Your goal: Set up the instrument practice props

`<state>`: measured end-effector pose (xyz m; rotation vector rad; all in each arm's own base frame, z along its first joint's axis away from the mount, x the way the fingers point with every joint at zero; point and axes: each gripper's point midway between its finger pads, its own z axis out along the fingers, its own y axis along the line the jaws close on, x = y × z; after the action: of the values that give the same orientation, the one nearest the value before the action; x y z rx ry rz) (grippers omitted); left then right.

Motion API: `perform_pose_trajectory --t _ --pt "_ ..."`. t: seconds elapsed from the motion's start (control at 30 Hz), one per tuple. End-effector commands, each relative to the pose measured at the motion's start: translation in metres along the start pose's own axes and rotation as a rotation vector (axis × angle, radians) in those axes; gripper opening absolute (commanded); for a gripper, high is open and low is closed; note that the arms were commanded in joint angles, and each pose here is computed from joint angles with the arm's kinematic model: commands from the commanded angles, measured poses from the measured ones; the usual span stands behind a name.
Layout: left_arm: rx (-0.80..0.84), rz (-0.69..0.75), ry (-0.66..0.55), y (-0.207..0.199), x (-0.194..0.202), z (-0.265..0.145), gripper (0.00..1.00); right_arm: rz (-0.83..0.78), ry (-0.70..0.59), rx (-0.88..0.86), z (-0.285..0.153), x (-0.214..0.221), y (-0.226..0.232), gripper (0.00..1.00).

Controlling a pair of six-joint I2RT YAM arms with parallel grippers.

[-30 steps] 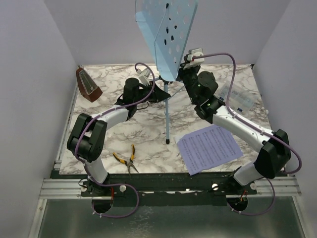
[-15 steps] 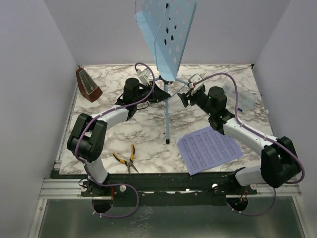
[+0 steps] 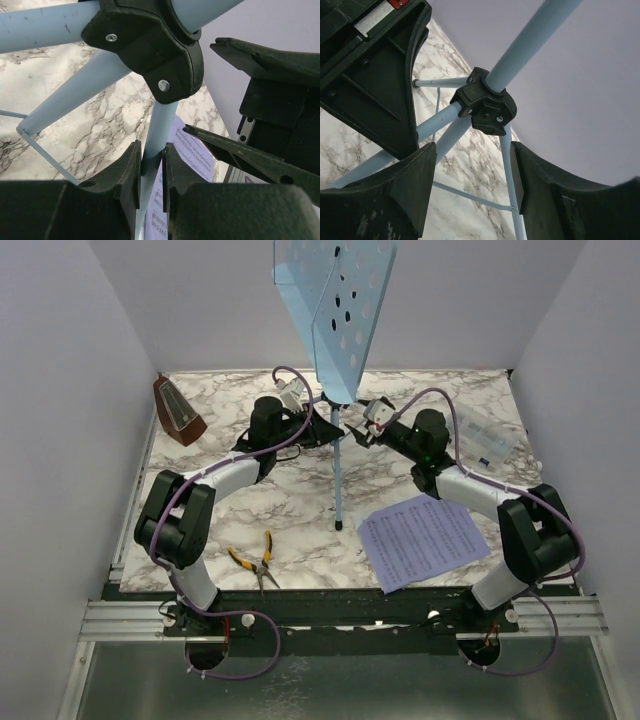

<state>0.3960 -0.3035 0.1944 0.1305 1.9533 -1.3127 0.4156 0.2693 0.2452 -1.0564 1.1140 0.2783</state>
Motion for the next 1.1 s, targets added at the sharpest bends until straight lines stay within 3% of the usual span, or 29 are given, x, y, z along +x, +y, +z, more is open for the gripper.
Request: perform_pose_trajectory --t 0.0,0.37,0.6,0.87,1.07 --pt "-0.164 -0.162 0.164 0.042 0.056 -0.011 0.00 -0.104 -0.114 -0.010 0.011 -0.022 -0.009 0.65" --pt "-0.155 -0.159 0.161 0.038 0.053 -0.011 0.00 -0.135 -0.086 -0.029 0.028 -0.008 -0.020 0.56" --pt "-0.157 -0.164 0.164 0.040 0.054 -0.011 0.00 -0.091 -0.059 -0.053 0.036 0.004 -0.023 0.39" --pt "-0.156 -0.169 0.167 0.040 0.055 -0.011 0.00 0.074 -0.014 -0.010 0.033 0.022 -0.029 0.24" --pt "-0.158 -0.174 0.168 0.040 0.056 -0.011 0.00 0.408 -0.029 0.009 0.020 0.025 -0.033 0.04"
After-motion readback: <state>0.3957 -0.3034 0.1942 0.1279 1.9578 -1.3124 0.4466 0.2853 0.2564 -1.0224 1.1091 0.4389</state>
